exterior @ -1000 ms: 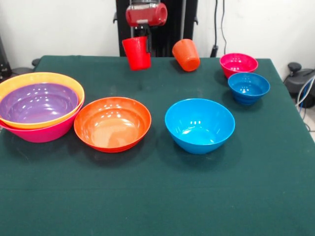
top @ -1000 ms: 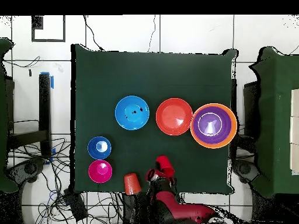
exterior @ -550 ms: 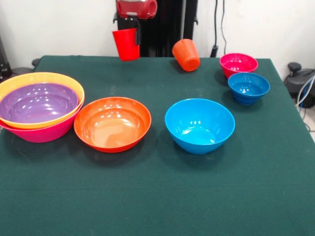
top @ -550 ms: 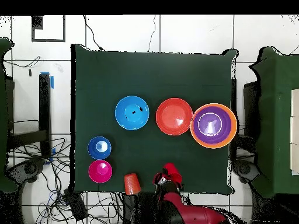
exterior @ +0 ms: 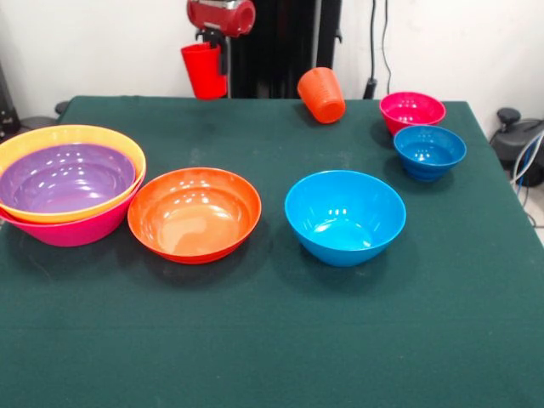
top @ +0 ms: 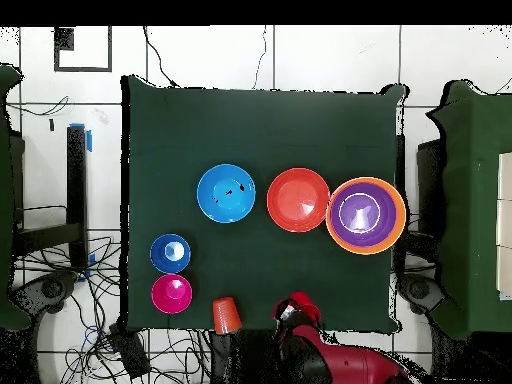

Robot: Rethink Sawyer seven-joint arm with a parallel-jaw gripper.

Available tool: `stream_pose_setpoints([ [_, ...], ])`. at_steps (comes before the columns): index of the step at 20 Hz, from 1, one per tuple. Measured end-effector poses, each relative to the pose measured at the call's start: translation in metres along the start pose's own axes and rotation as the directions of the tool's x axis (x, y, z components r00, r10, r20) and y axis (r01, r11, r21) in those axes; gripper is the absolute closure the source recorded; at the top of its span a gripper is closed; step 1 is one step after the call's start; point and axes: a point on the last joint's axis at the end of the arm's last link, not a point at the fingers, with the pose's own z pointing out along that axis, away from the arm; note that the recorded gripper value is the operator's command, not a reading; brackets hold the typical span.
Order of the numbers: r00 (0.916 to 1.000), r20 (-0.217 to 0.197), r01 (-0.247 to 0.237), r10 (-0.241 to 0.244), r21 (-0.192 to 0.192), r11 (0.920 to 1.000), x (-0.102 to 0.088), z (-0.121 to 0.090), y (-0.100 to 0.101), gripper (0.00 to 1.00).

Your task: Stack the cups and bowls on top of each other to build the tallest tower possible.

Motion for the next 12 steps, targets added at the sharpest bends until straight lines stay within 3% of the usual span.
stream_pose_setpoints([
  [7,0.9994,-0.03,0.016,-0.016,0.018,0.9997,-0.026,0.018,-0.008,1.0],
  [12,0.9971,-0.026,0.071,-0.071,-0.013,0.9974,-0.051,0.043,-0.018,1.0],
])
